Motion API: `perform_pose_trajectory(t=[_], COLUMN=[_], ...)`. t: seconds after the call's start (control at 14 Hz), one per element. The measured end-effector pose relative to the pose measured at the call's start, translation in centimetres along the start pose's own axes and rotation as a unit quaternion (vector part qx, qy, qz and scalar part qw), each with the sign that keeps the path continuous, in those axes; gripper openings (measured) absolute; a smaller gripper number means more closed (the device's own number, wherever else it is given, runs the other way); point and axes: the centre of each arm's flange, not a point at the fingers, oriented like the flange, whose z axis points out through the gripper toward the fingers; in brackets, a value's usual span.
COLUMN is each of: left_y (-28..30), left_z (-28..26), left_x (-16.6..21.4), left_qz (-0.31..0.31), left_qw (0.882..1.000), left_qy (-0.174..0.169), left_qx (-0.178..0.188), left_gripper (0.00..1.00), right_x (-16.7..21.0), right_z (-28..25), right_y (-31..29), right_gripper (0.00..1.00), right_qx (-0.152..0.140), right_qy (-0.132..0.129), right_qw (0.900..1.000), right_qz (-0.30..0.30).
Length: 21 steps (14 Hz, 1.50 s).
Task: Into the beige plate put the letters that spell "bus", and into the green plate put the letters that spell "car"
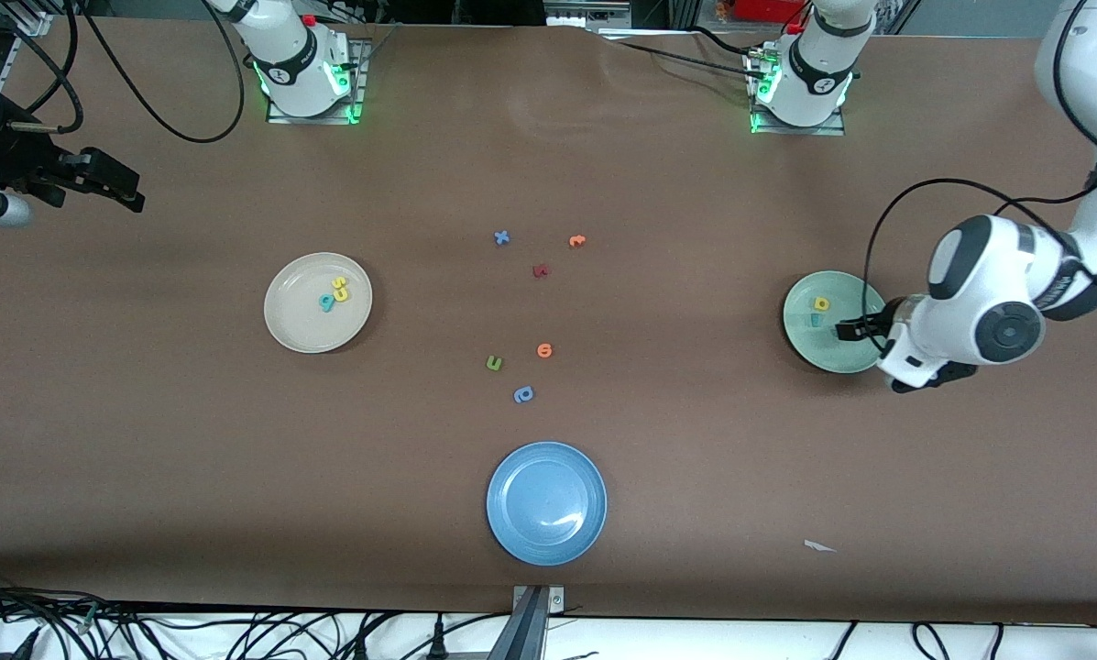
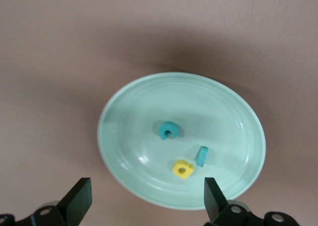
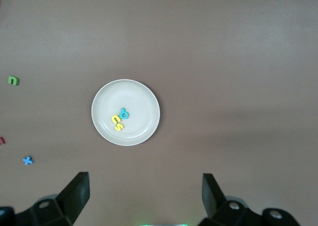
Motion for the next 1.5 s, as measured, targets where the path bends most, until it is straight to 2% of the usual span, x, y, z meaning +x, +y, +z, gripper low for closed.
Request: perform_pose_trajectory(t=[0.36, 0.64, 1.0, 1.21, 1.5], left_y=[-0.1, 0.1, -1.7, -2.3, -1.5], left_z=[-10.0, -15.2, -17.6, -19.1, -21.4], left_x=[-0.1, -0.6, -0.8, -0.8, -1.1], left_qz=[0.005, 0.01, 0.1, 0.111, 0.132], left_qw=[0.999, 0.998, 0.993, 0.992, 0.99], left_qy=[0.033, 0.059, 0.056, 0.048, 0.043], left_qx=[0.002, -0.005, -0.008, -0.03, -0.033], left_gripper=[1.0, 1.0, 1.0, 1.0, 1.0], right_x=[0.0, -0.1, -0.1, -0.1, -0.1], right_z=[0.0, 0.0, 0.0, 0.0, 0.0], right_y=[0.0, -0.1, -0.1, -0.1, -0.1], right_gripper=[1.0, 1.0, 1.0, 1.0, 1.0], right_qx=[0.0, 0.0, 0.0, 0.0, 0.0], right_qy=[0.0, -0.002, -0.003, -0.003, -0.004], right_qw=[1.0, 1.0, 1.0, 1.0, 1.0], right_qz=[0.0, -0.001, -0.001, -0.001, -0.001])
